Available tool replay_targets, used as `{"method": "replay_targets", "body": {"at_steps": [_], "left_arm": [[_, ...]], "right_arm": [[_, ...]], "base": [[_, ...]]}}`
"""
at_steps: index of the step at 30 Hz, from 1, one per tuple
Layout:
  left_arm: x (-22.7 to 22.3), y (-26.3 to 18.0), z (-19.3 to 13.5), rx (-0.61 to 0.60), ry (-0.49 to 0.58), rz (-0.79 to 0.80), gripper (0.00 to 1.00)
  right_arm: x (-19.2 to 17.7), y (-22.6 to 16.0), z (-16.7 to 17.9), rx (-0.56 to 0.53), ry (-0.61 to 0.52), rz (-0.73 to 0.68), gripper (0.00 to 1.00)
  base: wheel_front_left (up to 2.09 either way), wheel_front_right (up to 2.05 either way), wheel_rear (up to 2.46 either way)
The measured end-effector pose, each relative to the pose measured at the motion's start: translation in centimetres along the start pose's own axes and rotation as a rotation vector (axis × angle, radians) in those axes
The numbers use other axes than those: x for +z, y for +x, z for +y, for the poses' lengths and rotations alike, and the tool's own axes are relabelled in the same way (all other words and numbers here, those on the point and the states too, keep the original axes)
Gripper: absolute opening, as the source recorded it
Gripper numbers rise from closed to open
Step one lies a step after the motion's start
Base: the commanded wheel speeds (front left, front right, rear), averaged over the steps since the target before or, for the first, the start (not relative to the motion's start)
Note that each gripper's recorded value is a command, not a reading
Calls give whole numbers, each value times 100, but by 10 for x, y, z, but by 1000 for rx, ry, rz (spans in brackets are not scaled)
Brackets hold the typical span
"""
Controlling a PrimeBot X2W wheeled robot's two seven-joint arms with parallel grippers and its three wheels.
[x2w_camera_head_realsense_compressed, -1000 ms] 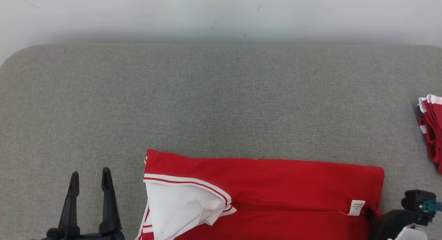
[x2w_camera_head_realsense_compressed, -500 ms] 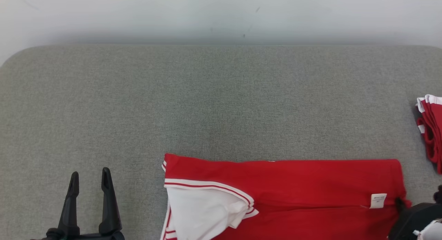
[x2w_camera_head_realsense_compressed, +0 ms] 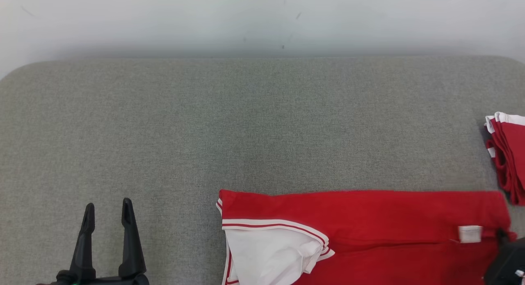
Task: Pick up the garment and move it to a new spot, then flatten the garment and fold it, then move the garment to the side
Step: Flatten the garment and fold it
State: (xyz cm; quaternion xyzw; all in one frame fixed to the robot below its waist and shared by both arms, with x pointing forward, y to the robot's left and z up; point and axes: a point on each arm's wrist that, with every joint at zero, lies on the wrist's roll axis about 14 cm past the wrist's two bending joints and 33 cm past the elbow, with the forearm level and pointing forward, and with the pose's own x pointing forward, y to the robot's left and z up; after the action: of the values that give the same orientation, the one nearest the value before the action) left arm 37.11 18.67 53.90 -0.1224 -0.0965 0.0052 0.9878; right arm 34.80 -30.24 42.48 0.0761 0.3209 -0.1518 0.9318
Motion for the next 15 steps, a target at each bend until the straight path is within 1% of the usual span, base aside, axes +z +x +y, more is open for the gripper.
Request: {"method": "replay_targets", "body": {"at_steps": [3, 7, 12, 15], "left_arm": [[1, -1, 1, 2, 1, -1, 100], [3, -2, 1, 2, -1, -6, 100], [5, -5, -1, -1, -3, -11, 100], [6, -6, 0, 0, -4, -13, 100]], "right_arm": [[-4, -6, 25, 88, -8, 24, 0], [-7, -22, 80, 282, -15, 42, 0], [-10, -46, 142, 478, -85, 47, 0], [-19, -59, 175, 584, -125, 71, 0]], "base": [[0, 0, 0], [0, 0, 0], [0, 0, 0], [0, 0, 0]]}}
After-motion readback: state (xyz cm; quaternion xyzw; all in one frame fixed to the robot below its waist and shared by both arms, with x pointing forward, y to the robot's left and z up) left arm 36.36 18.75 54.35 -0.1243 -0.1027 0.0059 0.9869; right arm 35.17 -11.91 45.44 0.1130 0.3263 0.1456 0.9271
